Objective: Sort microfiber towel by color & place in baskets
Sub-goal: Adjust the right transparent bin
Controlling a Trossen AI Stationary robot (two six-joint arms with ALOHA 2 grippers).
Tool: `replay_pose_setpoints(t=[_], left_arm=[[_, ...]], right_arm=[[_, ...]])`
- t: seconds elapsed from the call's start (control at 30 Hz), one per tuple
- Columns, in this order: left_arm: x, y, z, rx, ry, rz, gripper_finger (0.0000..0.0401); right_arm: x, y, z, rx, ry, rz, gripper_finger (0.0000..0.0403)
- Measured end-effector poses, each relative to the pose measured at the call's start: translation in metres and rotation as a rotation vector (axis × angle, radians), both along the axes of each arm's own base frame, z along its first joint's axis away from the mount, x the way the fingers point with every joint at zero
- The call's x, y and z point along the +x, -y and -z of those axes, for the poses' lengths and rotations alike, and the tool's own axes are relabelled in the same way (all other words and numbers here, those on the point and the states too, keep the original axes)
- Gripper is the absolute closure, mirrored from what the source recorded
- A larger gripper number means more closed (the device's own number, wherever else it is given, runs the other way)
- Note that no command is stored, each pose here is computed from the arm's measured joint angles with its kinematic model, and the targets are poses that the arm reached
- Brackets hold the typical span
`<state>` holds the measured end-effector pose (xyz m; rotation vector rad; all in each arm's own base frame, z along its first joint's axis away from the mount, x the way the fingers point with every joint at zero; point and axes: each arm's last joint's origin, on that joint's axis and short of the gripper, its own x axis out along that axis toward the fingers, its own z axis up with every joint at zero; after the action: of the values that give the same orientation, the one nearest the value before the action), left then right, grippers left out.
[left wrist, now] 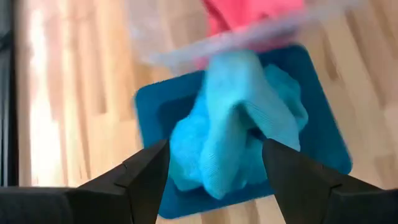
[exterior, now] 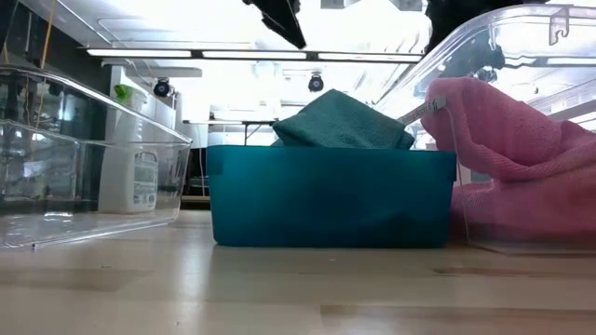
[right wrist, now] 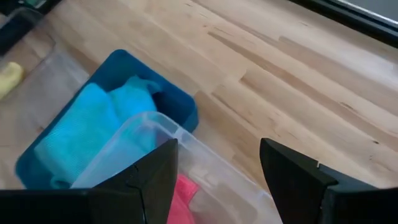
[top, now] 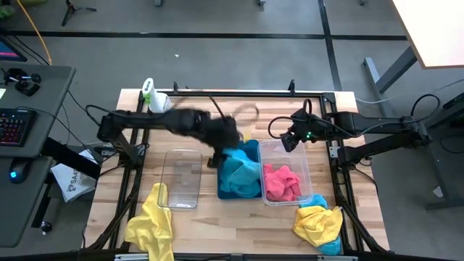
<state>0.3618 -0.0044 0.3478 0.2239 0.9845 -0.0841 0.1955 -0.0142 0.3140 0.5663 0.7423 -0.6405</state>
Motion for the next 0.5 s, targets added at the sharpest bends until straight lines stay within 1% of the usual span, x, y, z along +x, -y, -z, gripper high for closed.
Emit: replay_pose_setpoints(t=[0.07, 0.13, 0.23, 0.37, 0.43, 0.5], left_arm=[[-0.01, -0.013, -0.017, -0.07, 0.084, -0.073, 0.016], [-0.025, -0.022, -0.031, -0.117, 0.192, -0.121, 0.0162], [-0.048, -0.032, -0.037, -0.163, 0.378, -0.189, 0.0162], [-0.075, -0.039, -0.014, -0.248, 0.573, -0.306, 0.0163], [-0.086, -0.039, 0.001, -0.31, 0.636, -0.358, 0.0163], [-0.093, -0.038, 0.017, -0.369, 0.652, -0.399, 0.0163]], right_arm=[[-0.004, 0.0, -0.003, 0.007, 0.021, -0.007, 0.018], [-0.011, -0.001, -0.009, 0.014, 0.06, -0.007, 0.018], [-0.028, -0.002, -0.021, 0.052, 0.142, 0.006, 0.018], [-0.057, -0.007, -0.029, 0.158, 0.194, 0.041, 0.018], [-0.071, -0.01, -0.028, 0.233, 0.171, 0.057, 0.018], [-0.082, -0.014, -0.024, 0.311, 0.112, 0.06, 0.018]])
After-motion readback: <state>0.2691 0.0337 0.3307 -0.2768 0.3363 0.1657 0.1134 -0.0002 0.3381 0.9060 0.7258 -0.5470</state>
